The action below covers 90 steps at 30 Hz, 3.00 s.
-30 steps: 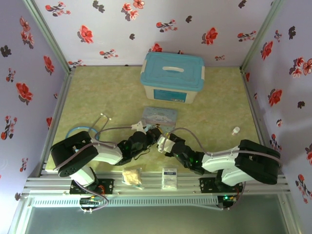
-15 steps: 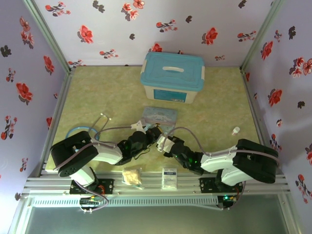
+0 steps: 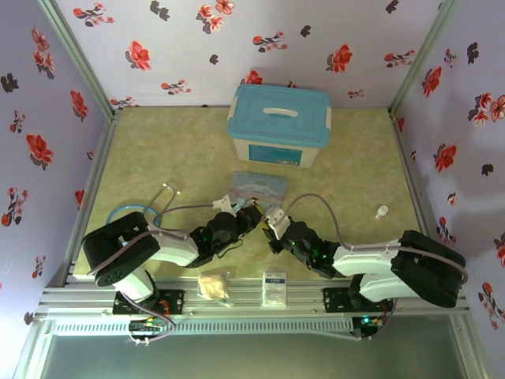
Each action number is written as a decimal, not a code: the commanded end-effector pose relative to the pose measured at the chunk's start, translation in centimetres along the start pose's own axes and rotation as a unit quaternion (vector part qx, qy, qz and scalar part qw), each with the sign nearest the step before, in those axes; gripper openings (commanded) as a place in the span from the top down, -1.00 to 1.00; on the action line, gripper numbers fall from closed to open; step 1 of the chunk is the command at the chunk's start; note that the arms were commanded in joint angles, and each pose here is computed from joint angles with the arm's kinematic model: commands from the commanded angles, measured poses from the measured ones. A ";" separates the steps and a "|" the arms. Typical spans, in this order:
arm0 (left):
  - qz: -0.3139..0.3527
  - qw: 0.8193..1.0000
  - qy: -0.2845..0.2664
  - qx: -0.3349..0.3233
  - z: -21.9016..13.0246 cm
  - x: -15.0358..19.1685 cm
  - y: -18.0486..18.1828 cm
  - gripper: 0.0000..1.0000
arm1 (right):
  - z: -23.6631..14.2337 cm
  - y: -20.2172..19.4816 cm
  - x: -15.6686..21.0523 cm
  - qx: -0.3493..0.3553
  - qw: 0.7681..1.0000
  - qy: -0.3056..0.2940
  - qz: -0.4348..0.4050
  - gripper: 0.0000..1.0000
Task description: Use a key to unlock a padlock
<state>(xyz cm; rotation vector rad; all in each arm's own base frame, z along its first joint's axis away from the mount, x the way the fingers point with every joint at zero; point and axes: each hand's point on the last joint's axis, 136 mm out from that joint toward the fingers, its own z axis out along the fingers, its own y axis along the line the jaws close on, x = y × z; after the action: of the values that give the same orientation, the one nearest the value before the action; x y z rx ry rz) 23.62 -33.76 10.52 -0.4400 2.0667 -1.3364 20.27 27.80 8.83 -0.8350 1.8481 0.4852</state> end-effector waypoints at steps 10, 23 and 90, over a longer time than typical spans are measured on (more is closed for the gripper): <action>0.033 0.995 0.053 -0.072 -0.3 0.3 4.5 1.00 | -1.1 -0.6 -0.3 0.023 0.998 -0.011 0.050 0.31; 0.100 0.961 0.168 -0.194 -0.5 1.6 9.4 0.95 | -0.3 -1.7 0.6 0.063 0.997 0.009 0.053 0.31; 0.373 0.789 0.205 -0.442 -5.0 0.7 9.9 0.41 | 1.4 -3.5 2.7 0.134 0.987 0.040 0.074 0.36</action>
<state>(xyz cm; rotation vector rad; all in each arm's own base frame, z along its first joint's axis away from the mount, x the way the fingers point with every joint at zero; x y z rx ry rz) 20.12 -26.27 1.98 0.3480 2.7318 0.0554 22.64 25.24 5.36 -0.5900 2.0177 0.2861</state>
